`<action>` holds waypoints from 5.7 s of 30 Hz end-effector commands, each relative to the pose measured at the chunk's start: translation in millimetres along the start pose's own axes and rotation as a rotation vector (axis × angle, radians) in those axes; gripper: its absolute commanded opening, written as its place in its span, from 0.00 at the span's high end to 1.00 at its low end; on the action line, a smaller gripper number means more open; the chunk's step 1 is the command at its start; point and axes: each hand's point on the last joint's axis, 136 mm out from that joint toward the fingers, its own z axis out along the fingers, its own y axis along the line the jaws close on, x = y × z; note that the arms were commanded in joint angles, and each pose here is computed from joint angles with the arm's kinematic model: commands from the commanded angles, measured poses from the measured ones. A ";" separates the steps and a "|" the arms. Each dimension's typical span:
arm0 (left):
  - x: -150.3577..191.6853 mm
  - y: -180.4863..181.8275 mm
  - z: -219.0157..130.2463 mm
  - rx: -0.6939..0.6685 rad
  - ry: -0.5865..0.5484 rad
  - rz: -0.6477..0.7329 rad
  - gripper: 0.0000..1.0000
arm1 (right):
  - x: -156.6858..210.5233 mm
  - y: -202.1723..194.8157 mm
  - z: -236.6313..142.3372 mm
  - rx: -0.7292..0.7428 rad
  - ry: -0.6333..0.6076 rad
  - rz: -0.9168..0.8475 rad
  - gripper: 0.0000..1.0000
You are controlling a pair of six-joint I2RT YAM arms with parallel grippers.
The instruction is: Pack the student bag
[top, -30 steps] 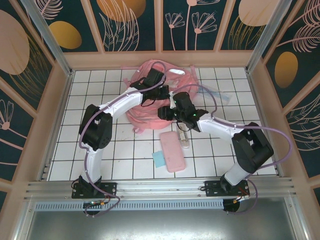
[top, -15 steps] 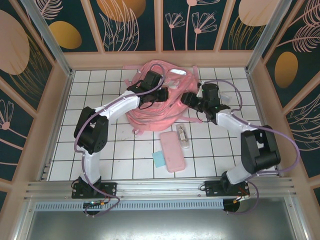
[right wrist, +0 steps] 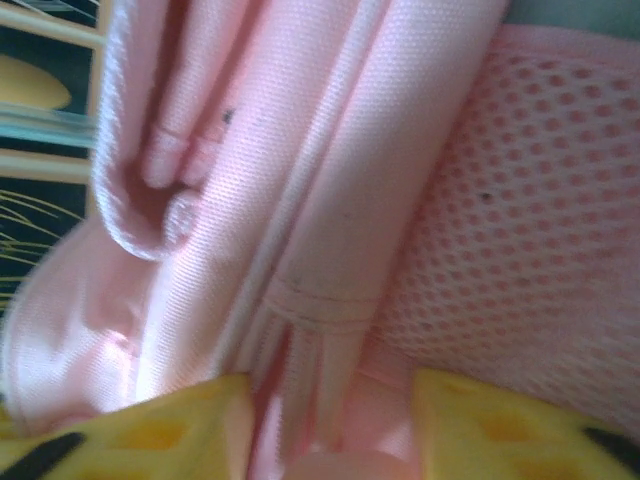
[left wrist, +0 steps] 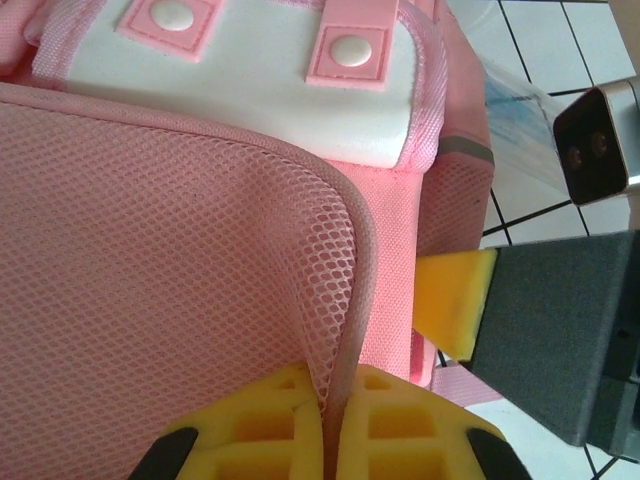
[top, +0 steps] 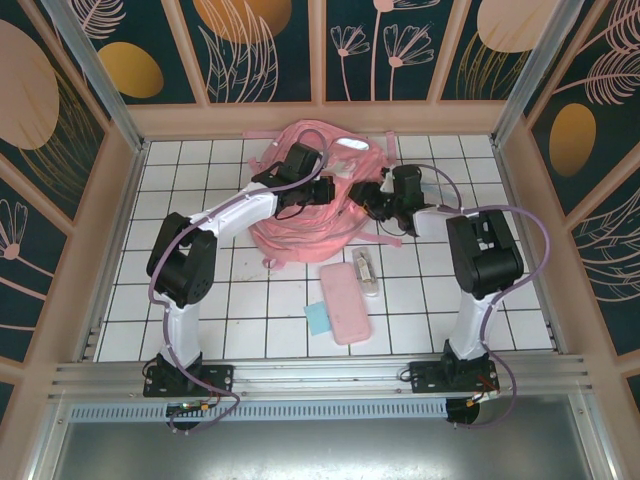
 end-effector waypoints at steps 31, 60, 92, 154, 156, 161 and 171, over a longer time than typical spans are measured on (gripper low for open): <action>46.5 28.3 -74.3 -0.218 0.060 -0.111 0.63 | 25.1 122.8 8.6 -0.275 -0.121 -0.046 1.00; 57.2 86.2 -61.5 -0.486 -0.026 -0.017 1.00 | 19.1 106.8 0.2 -0.246 -0.144 -0.040 1.00; 109.2 55.5 -92.6 -0.125 0.331 0.009 1.00 | -81.2 33.5 -7.3 0.000 -0.230 -0.198 1.00; 89.1 34.4 -100.8 -0.098 0.205 0.022 1.00 | -66.8 37.0 -14.5 0.052 -0.224 -0.121 1.00; 92.8 8.0 -95.3 -0.014 0.204 0.002 1.00 | -77.3 39.1 -4.1 0.055 -0.212 -0.117 0.95; 74.3 -22.2 -71.2 0.114 0.135 -0.094 1.00 | -83.4 41.6 -10.7 0.091 -0.227 -0.087 0.46; 16.3 -54.1 -19.6 0.197 0.027 -0.092 1.00 | -18.4 41.9 -79.7 0.097 -0.180 0.014 0.29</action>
